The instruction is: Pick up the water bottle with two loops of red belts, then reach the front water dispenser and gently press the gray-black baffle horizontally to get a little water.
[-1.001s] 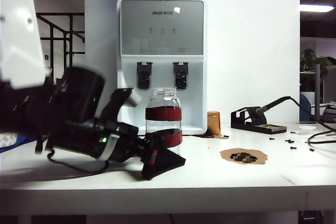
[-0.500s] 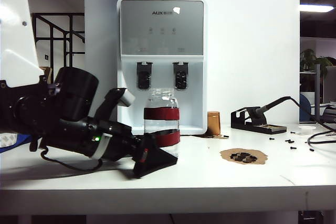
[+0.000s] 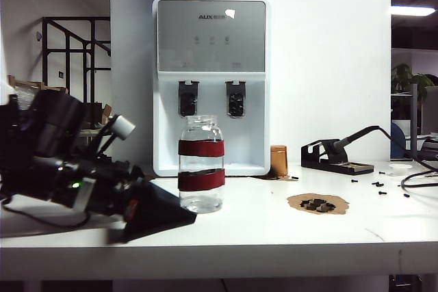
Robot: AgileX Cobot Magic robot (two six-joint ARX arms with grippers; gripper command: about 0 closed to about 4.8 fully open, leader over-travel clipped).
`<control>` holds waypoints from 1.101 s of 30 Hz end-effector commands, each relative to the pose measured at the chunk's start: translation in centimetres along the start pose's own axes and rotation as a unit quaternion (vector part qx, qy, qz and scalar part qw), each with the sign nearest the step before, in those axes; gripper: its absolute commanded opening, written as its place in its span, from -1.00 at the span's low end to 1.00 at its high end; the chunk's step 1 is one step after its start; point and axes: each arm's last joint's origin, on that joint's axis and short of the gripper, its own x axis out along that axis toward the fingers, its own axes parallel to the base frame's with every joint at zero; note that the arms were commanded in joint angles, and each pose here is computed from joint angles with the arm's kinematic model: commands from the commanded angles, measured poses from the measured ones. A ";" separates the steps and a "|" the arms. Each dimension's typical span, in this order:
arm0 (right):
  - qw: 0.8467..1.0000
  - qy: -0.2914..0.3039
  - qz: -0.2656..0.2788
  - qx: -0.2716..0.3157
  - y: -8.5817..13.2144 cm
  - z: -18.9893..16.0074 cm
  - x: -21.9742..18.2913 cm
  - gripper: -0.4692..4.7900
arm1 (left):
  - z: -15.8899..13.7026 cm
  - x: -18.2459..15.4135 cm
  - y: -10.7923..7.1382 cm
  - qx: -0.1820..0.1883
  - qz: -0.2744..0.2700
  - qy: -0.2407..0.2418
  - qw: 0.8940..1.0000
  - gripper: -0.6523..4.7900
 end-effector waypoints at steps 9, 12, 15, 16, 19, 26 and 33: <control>1.000 -0.008 0.004 -0.001 0.0 0.2 0.0 -0.65 | -1.3 -5.8 0.1 -0.022 0.131 0.046 0.990 -0.18; 1.000 -0.009 0.013 -0.005 0.1 0.2 0.0 -0.83 | -0.5 -7.5 1.5 -0.026 0.204 0.034 0.978 -0.68; 1.000 -0.010 0.012 -0.006 0.1 0.2 -0.1 -0.83 | 0.9 -9.6 2.7 -0.033 0.287 0.015 0.957 -0.78; 1.000 -0.012 0.012 -0.007 0.2 0.2 -0.2 -0.83 | 1.5 -10.4 3.0 -0.034 0.312 0.008 0.950 -0.78; 0.999 -0.023 -0.001 -0.029 0.4 0.3 -0.7 -0.83 | 6.5 -14.7 3.6 -0.065 0.443 -0.074 0.891 -0.78; 0.998 -0.037 -0.046 -0.039 0.5 -0.1 -1.4 -0.83 | 13.4 -21.8 0.3 -0.054 0.643 -0.122 0.754 -0.78; 0.996 -0.059 -0.061 -0.025 0.7 -2.5 -1.5 -0.83 | 15.0 -25.9 -4.8 -0.136 0.651 -0.106 0.739 -0.78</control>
